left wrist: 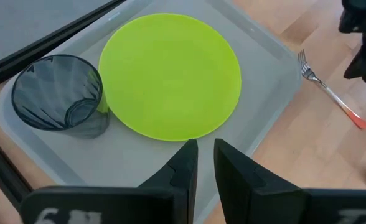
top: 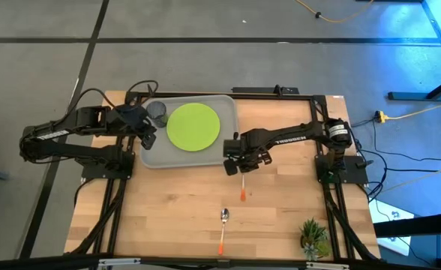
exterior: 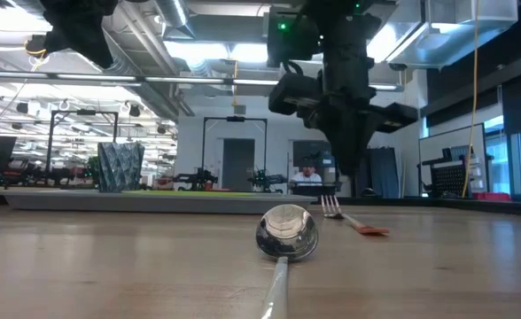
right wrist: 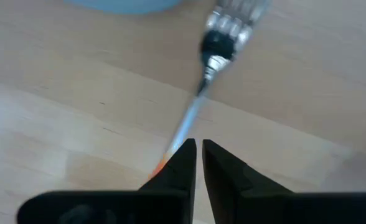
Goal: Pick and place plate/cup/fork/spoon on tray
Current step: Put the orange fork on the gray tray to the right of the green plate
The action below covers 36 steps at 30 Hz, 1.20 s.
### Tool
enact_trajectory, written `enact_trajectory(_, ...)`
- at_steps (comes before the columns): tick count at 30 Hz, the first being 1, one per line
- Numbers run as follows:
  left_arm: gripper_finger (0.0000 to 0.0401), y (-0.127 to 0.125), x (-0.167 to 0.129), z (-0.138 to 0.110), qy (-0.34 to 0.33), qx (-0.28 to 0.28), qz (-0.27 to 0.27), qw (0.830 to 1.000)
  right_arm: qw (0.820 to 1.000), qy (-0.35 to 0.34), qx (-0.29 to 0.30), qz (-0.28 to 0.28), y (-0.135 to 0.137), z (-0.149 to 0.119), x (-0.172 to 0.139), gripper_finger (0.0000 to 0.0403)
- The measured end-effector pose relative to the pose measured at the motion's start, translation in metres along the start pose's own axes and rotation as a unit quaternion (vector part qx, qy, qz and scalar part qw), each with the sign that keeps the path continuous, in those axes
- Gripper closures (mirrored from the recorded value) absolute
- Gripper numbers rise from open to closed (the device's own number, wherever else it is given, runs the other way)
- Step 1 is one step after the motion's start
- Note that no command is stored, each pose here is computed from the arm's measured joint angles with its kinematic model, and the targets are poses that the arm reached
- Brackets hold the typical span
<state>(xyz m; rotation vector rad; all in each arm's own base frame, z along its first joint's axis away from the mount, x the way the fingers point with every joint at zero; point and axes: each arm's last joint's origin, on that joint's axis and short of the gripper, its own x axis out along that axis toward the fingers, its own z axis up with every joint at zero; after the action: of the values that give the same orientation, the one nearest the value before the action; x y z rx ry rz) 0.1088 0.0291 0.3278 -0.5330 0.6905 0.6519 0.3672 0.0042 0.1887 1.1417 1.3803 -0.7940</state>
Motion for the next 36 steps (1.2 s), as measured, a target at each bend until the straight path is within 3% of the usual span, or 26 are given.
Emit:
enact_trajectory(13, 0.0355, -0.003, 0.000, 0.004, -0.020, -0.006, -0.013, 1.000, 1.000, -0.019, -0.022, -0.006, -0.002, 0.005, -0.001, 0.0394)
enact_trajectory(24, 0.0355, -0.003, 0.000, 0.004, -0.019, -0.004, -0.013, 1.000, 1.000, 0.005, 0.003, 0.006, -0.003, 0.010, -0.002, 0.0344)
enact_trajectory(31, 0.0355, -0.004, 0.000, 0.003, -0.002, 0.051, -0.042, 0.998, 0.999, -0.023, 0.029, -0.004, -0.004, 0.012, -0.002, 0.0343)
enact_trajectory(36, 0.0355, -0.007, -0.001, 0.001, 0.025, 0.100, -0.097, 0.990, 0.999, -0.034, 0.040, -0.007, -0.004, 0.012, -0.002, 0.0343)
